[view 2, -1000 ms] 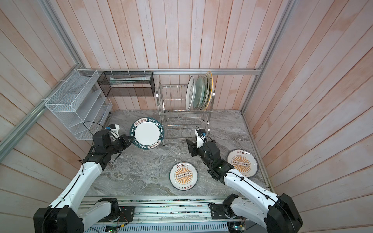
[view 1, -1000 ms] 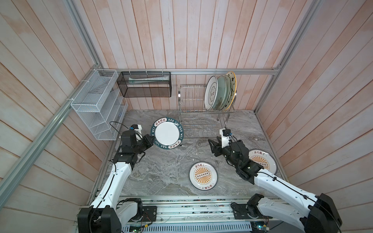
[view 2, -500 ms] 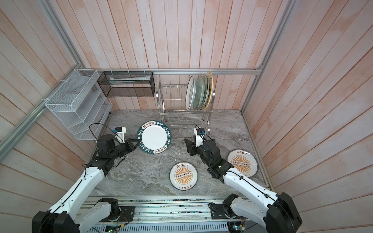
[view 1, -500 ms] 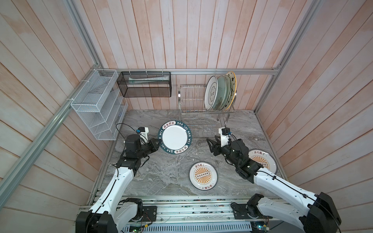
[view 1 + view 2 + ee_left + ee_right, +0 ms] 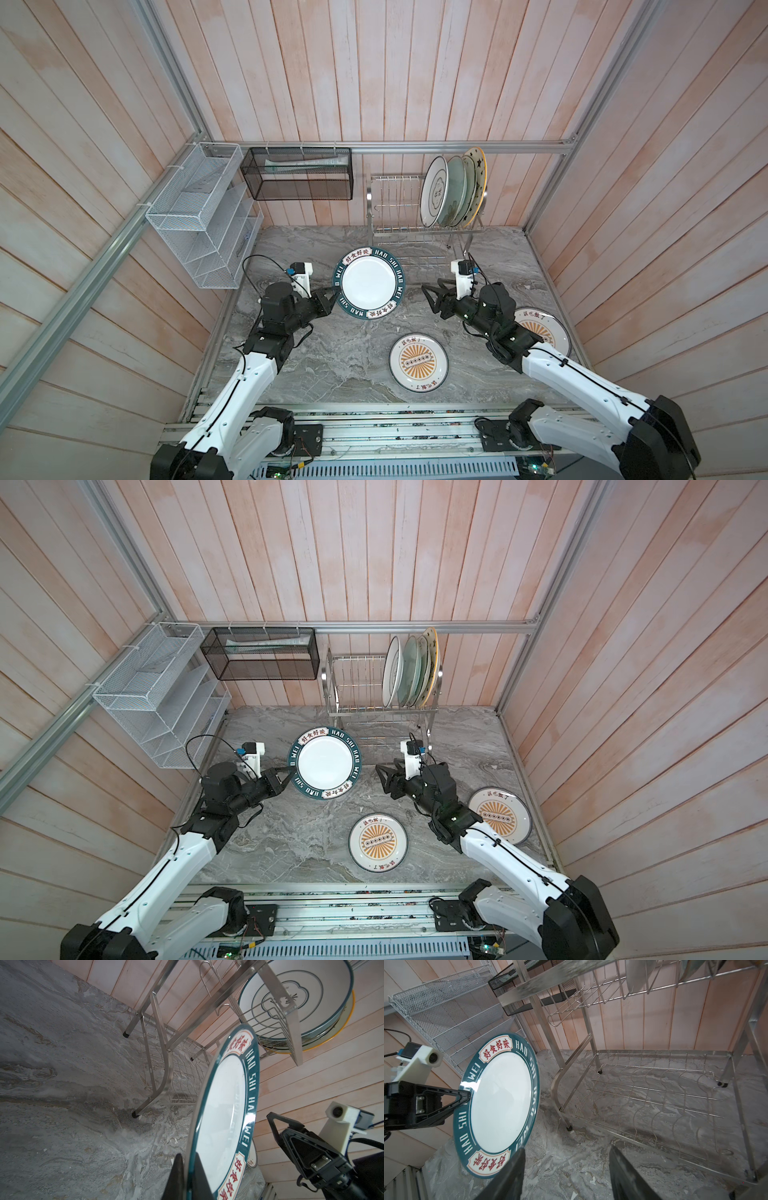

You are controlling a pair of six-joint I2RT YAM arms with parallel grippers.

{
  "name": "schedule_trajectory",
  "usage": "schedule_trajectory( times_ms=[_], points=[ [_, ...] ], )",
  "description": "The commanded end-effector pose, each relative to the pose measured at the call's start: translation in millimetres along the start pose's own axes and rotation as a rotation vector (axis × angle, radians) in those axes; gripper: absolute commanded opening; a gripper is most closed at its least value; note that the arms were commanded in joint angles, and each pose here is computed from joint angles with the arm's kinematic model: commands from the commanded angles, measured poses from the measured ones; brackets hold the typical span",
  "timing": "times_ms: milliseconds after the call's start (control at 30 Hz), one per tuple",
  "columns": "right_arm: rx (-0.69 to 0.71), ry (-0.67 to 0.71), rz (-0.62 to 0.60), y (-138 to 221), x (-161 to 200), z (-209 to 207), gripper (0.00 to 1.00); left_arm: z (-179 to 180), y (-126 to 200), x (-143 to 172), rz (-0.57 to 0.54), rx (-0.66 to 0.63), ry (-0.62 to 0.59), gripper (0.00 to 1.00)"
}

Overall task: Load plates into a dish rack
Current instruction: Pick up the plate from the top-center of the table, then place the plate on the dish rack.

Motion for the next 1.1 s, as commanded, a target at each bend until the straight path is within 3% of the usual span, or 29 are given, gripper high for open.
schedule_trajectory(
  times_ms=[0, 533, 1067],
  points=[
    [-0.097, -0.044, -0.009, -1.3, -9.1, 15.3, 0.65, -13.4, 0.6, -11.0, -0.057, 0.064, -0.032, 0.0],
    [-0.205, -0.142, 0.026, -8.2, -4.4, 21.3, 0.66, -47.0, -5.8, -9.9, -0.069, 0.181, -0.107, 0.0],
    [-0.293, -0.194, 0.075, -13.8, 2.3, 29.5, 0.4, -57.2, -11.9, -6.5, -0.056, 0.21, -0.133, 0.0]
  ],
)
Point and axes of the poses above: each gripper's point midway between its finger pads, its own y axis back along the fingers, its own z axis along the line the jaws close on, x = y × z, the point moved 4 cm from there along y, back along the fingers, and after that the axes turned 12 degrees about -y, right-handed, at the moved point
